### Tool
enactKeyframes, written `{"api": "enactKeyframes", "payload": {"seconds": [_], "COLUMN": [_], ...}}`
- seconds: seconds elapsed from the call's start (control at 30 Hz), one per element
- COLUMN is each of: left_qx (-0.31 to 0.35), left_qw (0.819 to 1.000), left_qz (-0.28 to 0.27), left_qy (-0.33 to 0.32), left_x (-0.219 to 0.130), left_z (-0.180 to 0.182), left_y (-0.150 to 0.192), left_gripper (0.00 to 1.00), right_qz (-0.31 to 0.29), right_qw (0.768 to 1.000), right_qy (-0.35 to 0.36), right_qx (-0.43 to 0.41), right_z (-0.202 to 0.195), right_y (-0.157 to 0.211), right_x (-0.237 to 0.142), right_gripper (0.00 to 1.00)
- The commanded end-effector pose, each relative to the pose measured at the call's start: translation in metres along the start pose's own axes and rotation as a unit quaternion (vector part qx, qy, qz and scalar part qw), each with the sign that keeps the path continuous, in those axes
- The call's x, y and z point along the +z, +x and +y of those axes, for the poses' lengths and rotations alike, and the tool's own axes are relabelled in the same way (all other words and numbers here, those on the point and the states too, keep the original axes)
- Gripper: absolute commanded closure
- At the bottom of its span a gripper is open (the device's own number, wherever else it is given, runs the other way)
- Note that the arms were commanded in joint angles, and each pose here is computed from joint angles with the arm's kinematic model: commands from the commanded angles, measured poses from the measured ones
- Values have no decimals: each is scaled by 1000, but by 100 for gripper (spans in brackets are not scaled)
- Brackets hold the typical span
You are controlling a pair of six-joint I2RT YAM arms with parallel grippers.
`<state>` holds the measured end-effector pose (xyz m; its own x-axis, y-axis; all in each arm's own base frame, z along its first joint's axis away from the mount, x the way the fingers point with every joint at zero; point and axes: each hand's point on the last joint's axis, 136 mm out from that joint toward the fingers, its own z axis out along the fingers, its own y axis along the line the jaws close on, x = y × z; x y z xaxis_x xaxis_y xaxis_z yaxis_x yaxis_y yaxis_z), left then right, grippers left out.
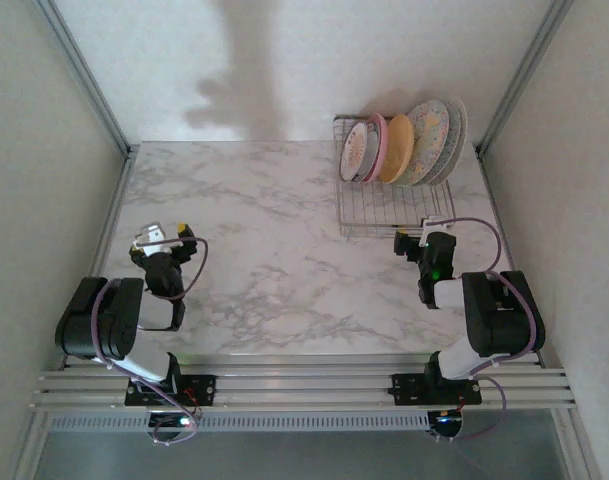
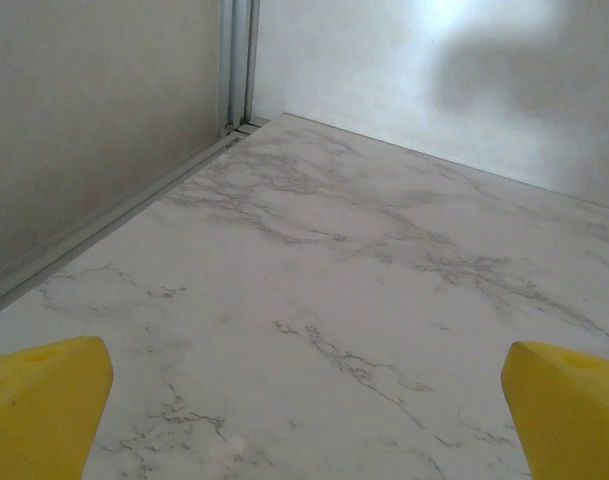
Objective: Unload the plates from the dish rack
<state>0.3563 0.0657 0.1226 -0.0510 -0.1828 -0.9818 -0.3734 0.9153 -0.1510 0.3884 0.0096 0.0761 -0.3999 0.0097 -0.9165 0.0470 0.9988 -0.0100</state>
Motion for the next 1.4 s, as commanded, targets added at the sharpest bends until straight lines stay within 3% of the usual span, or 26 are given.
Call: {"api": "enactKeyframes", "payload": {"seconds": [0.0,0.97,1.23,1.37], "left_qx": [-2,-6,-30,-51], "left_qw": [1000,999,996,992], "left_qz": [-19,-33,-85,-117], "left_qy": [13,19,-22,-22], "left_x": [2,-4,-32,-37], "left_z": [-7,-7,0,-7], "left_y": [-11,-17,-69,-106], "left_gripper": [1,1,1,1], "right_qz": [-15,-25,-102,-154], "right_qw": [1000,1000,978,958], "right_qy": [-9,-5,163,227], "right_qx": [3,6,79,79], "right_z": [4,3,-59,-83], "right_y": [-11,-14,-53,-99], "right_x": [2,-2,-65,-107], "right_gripper": [1,1,1,1]}}
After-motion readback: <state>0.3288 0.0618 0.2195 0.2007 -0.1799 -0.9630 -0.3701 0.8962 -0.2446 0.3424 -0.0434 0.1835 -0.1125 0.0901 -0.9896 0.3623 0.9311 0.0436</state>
